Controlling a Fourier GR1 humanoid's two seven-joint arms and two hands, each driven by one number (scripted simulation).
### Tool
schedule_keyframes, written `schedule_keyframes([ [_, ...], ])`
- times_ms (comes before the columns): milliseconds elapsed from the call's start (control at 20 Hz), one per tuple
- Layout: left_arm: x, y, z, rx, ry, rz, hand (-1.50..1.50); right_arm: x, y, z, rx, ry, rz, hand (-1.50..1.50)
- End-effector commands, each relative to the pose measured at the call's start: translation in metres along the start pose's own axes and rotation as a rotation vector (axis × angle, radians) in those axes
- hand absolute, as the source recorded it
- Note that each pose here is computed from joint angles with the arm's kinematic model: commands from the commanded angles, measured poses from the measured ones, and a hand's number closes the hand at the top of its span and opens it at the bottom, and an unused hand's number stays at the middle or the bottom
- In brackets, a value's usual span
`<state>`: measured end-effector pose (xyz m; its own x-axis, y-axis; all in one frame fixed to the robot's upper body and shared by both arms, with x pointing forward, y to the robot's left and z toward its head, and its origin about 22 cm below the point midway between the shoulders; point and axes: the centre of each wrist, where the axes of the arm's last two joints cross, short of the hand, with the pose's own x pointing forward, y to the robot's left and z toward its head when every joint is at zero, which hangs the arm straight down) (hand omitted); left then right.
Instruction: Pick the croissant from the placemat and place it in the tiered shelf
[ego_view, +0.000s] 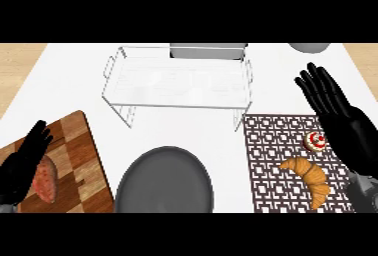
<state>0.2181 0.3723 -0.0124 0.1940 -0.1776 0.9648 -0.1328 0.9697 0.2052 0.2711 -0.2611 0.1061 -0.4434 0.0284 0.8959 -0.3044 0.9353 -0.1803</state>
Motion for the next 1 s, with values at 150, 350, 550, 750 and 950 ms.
schedule_keyframes([
  [150,0.0,-0.032,-0.003,-0.085,-0.011,-0.048,0.0,-0.009,-0.102,0.058,-0.214,0.333,0.334,-1.5],
  [350,-0.002,-0.056,0.002,-0.184,0.001,-0.053,0.0,-0.008,-0.165,0.118,-0.399,0.681,0.729,1.5],
  [550,0.004,-0.114,-0.001,-0.253,0.02,-0.082,0.0,-0.064,-0.153,0.162,-0.522,0.58,0.281,-1.5],
  [750,0.003,-0.112,-0.007,-0.243,0.021,-0.088,0.0,-0.055,-0.173,0.161,-0.307,0.496,0.225,-1.5],
  [950,-0.005,-0.097,-0.014,-0.241,0.051,-0.084,0.0,-0.036,-0.156,0.136,-0.132,0.504,0.273,-1.5],
])
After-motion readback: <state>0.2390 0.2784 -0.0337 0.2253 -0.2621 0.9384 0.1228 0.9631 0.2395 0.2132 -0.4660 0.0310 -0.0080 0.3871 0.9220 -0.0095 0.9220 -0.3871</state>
